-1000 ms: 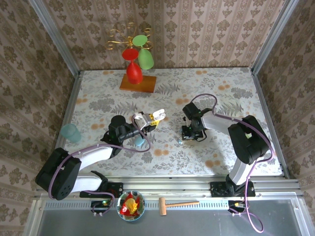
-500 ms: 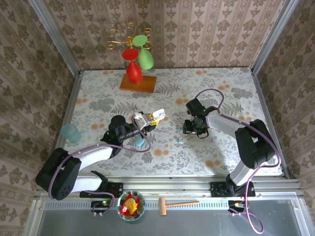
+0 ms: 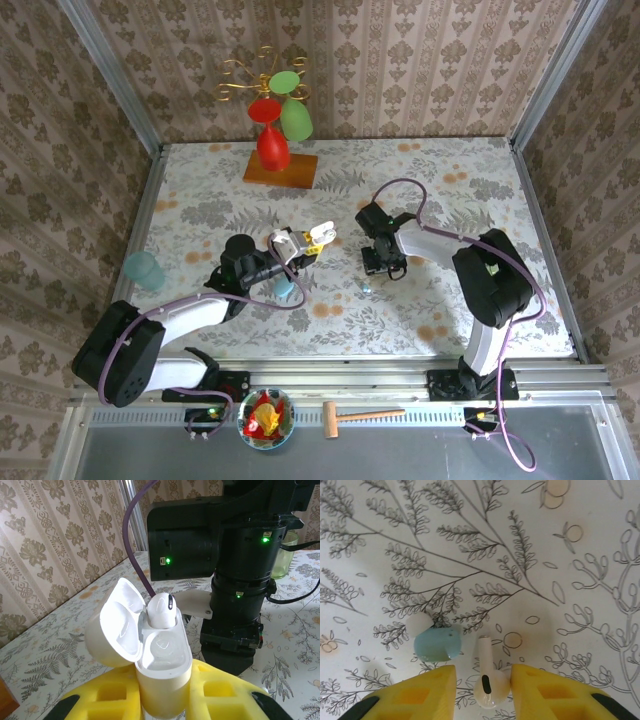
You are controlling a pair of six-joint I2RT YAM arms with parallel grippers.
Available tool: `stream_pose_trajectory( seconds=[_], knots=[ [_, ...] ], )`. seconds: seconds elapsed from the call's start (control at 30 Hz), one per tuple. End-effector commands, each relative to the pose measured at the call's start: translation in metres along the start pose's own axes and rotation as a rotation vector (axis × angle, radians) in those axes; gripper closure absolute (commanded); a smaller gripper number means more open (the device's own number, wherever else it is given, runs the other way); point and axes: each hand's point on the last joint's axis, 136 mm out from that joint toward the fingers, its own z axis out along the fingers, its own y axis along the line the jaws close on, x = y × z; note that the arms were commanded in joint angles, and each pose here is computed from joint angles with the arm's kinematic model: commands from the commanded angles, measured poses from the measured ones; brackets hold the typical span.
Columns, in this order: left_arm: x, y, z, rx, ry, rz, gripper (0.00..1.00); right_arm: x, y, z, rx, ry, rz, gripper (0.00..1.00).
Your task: Insert wireless bluetooth earbuds into charging case
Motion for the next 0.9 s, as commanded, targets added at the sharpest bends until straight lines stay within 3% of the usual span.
stream_pose_trajectory(
  seconds=[0.0, 0.17, 0.57, 0.7, 0.87],
  knots=[
    [-0.015, 0.002, 0.0, -0.006, -0.034, 0.047, 0.96, 0.005, -0.01, 0.006, 0.058, 0.039, -0.015, 0.7],
    [-0.014, 0.002, 0.001, -0.005, -0.033, 0.046, 0.96, 0.01, -0.015, 0.007, 0.079, 0.058, 0.005, 0.77],
    [-0.012, 0.001, -0.001, -0.009, -0.036, 0.041, 0.96, 0.018, -0.042, 0.009, 0.021, 0.099, 0.18, 0.81],
    [-0.011, 0.001, -0.002, -0.01, -0.033, 0.041, 0.96, 0.016, -0.028, 0.002, -0.147, 0.103, 0.196, 0.82],
    [-0.011, 0.002, -0.002, -0.014, -0.03, 0.043, 0.96, 0.024, 0.01, -0.019, -0.396, 0.134, 0.064, 0.85]
  ],
)
